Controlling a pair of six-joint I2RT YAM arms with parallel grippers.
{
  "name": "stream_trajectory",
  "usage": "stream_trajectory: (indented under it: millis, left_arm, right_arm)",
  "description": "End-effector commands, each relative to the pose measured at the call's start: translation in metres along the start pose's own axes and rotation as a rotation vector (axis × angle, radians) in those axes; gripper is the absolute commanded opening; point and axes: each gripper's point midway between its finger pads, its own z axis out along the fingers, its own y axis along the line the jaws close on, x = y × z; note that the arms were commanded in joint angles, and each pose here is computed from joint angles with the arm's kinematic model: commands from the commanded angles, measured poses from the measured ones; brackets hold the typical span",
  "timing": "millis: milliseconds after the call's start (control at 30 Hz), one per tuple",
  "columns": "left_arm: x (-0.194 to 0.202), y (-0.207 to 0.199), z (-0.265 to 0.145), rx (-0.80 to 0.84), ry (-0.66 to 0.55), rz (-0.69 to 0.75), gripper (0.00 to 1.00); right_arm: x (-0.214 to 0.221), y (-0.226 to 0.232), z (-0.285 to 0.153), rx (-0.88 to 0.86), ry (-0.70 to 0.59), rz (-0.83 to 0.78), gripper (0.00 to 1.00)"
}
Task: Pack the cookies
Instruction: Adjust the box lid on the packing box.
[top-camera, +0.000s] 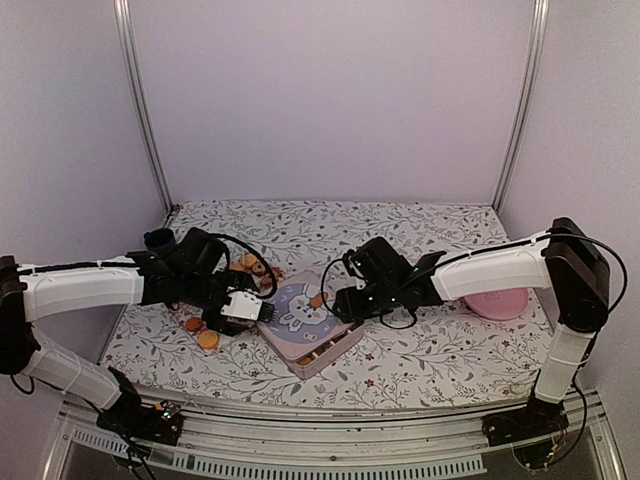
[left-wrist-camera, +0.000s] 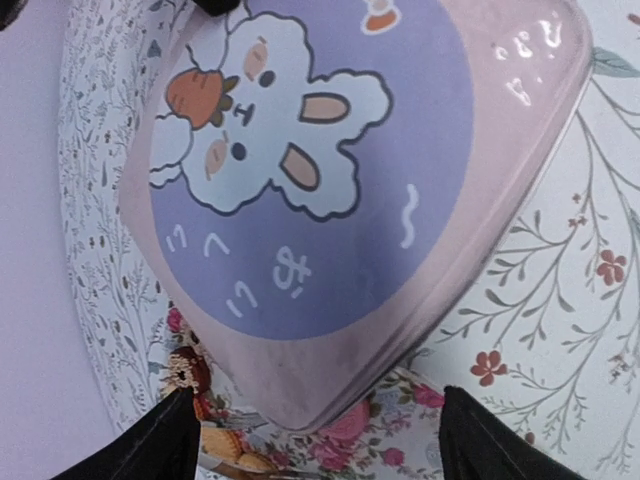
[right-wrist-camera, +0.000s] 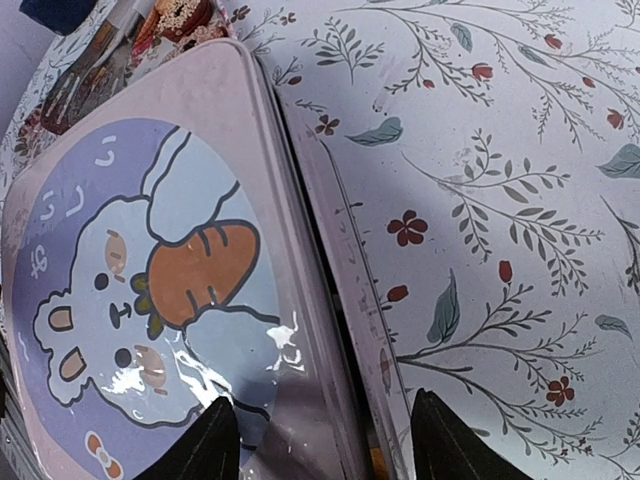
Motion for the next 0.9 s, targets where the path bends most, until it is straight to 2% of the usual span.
stream_trajectory:
  millis: [0,67,200,400,867]
  left_arm:
    - [0.014,-0.054,0.003,0.243,0.042,-0.112,0.83]
    - [0.016,-0.056,0.007,0.253,0.052,-0.117,0.82]
    - [0.011,-0.027,0.023,0.192,0.066,-0.190,0.77]
    - [-0.006,-0.013,0.030,0.230,0.042,-0.232,0.69]
    - [-0.028,-0.035,0.034,0.240,0.033,-0.164,0.66]
  right_arm:
    - [0.025,-0.026,-0.002,0.087,0.068,0.007,0.60]
    - [0.024,-0.026,-0.005,0.087,0.061,0.011,0.60]
    - [0.019,-0.024,-0.011,0.080,0.045,0.017,0.60]
    - [0.014,-0.021,-0.020,0.060,0.020,0.034,0.60]
    - [-0.001,-0.026,-0.048,0.038,-0.058,0.079,0.59]
